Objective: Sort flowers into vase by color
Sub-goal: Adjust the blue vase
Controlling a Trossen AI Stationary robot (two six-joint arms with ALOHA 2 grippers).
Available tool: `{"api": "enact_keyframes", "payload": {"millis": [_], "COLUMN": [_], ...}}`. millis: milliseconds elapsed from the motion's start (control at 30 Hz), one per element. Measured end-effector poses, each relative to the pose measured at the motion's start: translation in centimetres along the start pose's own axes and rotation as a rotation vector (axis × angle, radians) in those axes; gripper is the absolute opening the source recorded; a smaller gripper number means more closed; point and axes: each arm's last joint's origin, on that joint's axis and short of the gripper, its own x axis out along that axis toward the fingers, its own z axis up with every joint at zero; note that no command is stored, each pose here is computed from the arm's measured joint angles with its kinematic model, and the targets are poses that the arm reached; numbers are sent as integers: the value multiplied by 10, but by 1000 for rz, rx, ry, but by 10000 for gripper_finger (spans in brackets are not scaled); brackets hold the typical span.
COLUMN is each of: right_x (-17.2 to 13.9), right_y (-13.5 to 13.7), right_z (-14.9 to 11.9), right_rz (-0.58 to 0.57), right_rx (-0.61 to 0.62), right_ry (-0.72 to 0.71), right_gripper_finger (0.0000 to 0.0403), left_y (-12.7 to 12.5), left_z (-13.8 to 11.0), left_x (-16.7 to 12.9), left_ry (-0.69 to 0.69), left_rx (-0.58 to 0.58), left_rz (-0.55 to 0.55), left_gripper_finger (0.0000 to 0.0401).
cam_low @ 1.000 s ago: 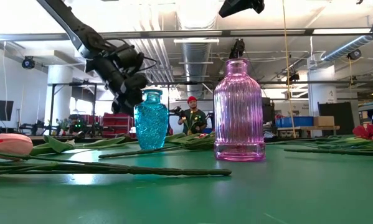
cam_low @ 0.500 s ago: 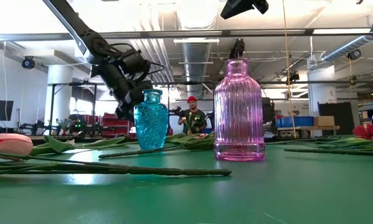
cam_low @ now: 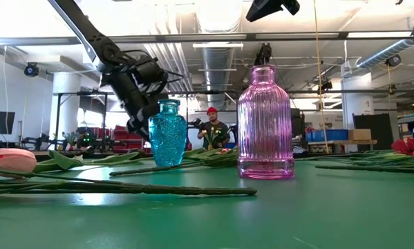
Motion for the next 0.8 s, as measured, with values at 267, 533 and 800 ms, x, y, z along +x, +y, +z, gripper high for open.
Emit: {"api": "enact_keyframes", "payload": {"millis": [267, 533, 800], "right_x": [0, 0, 0], "right_y": [0, 0, 0], "right_z": [0, 0, 0], "right_rz": [0, 0, 0], "right_rx": [0, -2, -3], "right_ry": [0, 0, 0], "right_gripper_finger": [45, 45, 45], "left_y": [-8, -8, -7], "left_z": [-6, -7, -9], "left_x": [15, 17, 20], "left_ry": [38, 46, 60], "left_rx": [8, 21, 18], "left_rz": [-31, 10, 26], "left_gripper_finger": [132, 124, 90]}}
